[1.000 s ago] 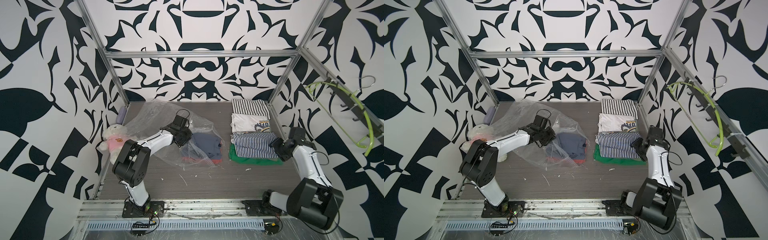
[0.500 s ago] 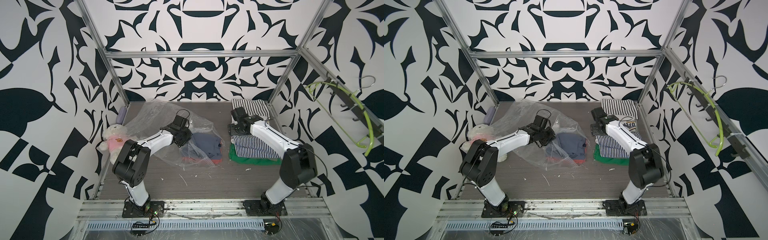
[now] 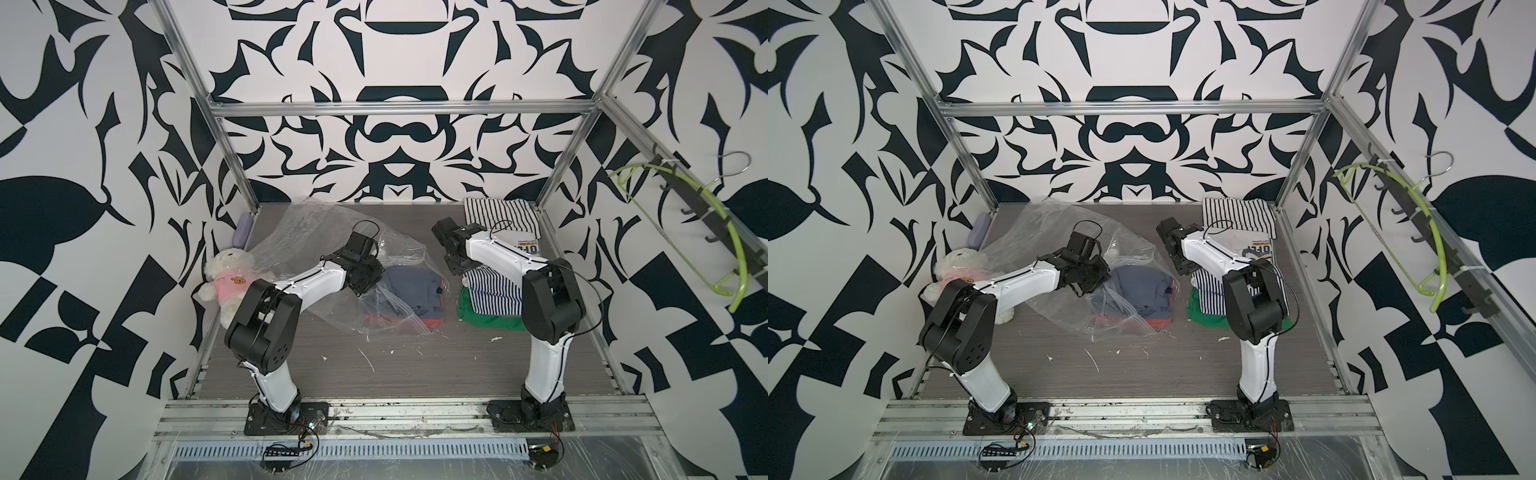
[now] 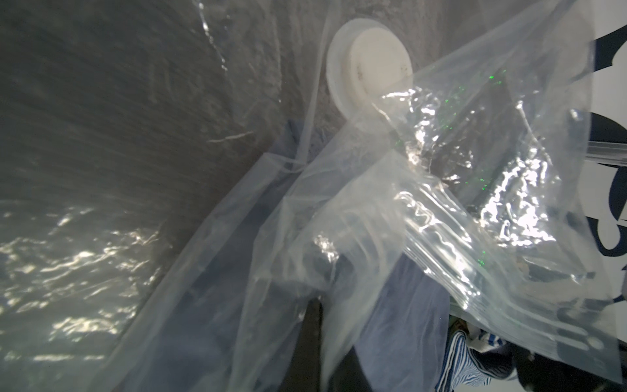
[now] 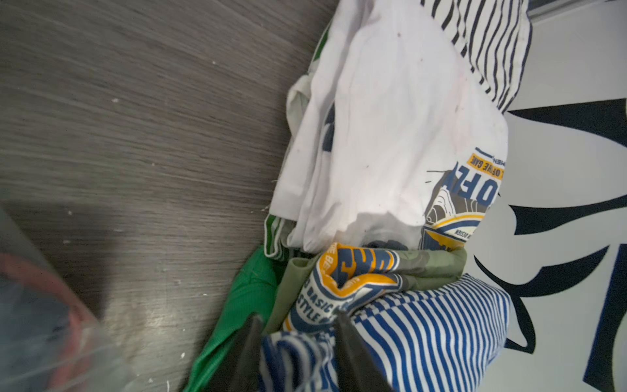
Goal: Take the tank top out of the vacuum bag
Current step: Adjust the tank top at the center of the board.
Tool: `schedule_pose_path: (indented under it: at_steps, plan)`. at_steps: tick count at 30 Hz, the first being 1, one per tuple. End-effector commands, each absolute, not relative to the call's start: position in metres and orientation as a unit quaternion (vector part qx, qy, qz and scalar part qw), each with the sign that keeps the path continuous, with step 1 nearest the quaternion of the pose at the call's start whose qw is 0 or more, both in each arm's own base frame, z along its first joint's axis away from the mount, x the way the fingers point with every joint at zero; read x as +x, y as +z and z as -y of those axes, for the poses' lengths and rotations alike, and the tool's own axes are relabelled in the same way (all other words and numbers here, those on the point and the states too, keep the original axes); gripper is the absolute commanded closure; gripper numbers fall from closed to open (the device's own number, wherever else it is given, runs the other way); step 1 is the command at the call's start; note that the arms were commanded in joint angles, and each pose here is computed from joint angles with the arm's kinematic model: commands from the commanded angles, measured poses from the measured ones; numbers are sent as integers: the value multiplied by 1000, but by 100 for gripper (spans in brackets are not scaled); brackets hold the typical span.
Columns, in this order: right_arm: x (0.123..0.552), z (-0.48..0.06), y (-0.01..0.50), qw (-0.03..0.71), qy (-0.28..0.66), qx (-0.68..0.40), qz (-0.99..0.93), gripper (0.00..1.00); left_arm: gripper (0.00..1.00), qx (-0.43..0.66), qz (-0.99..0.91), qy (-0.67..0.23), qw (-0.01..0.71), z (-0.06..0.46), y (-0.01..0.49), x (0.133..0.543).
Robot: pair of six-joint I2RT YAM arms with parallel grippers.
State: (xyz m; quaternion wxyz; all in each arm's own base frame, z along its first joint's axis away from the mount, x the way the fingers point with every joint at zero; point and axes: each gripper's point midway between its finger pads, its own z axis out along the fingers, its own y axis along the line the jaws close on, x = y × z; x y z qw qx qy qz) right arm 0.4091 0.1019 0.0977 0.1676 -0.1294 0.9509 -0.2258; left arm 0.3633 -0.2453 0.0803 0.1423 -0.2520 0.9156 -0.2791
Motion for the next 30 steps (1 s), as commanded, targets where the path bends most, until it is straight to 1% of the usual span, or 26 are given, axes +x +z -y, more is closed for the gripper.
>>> schedule_pose_path:
  at_steps: [1,2,4,7,10,13,21,24,27,28,30]
  plan:
    - [419,-97,123,192,-243,-118,-943,84,100,-250,-925,-255,128,238,67,352]
    - [420,-96,128,197,-246,-114,-942,100,100,-251,-925,-253,128,237,67,352]
    - [424,-92,138,215,-249,-100,-939,100,100,-250,-926,-253,129,237,68,353]
    - [433,-86,162,262,-241,-67,-932,100,100,-251,-926,-251,129,236,67,353]
    - [441,-84,176,297,-202,-39,-933,100,100,-252,-926,-251,128,237,66,354]
    - [448,-84,181,310,-168,-21,-936,100,100,-252,-926,-251,129,237,66,355]
    - [477,-69,153,302,-144,10,-942,100,100,-251,-926,-253,124,240,65,356]
    - [490,-82,135,292,-104,3,-951,100,100,-251,-926,-253,125,240,65,357]
    - [498,-100,116,266,-52,-9,-963,100,100,-251,-926,-254,126,241,65,358]
    - [498,-104,110,255,-41,-11,-966,96,100,-251,-926,-254,126,241,65,359]
    - [497,-108,113,253,-18,-9,-967,84,100,-250,-925,-255,126,241,67,359]
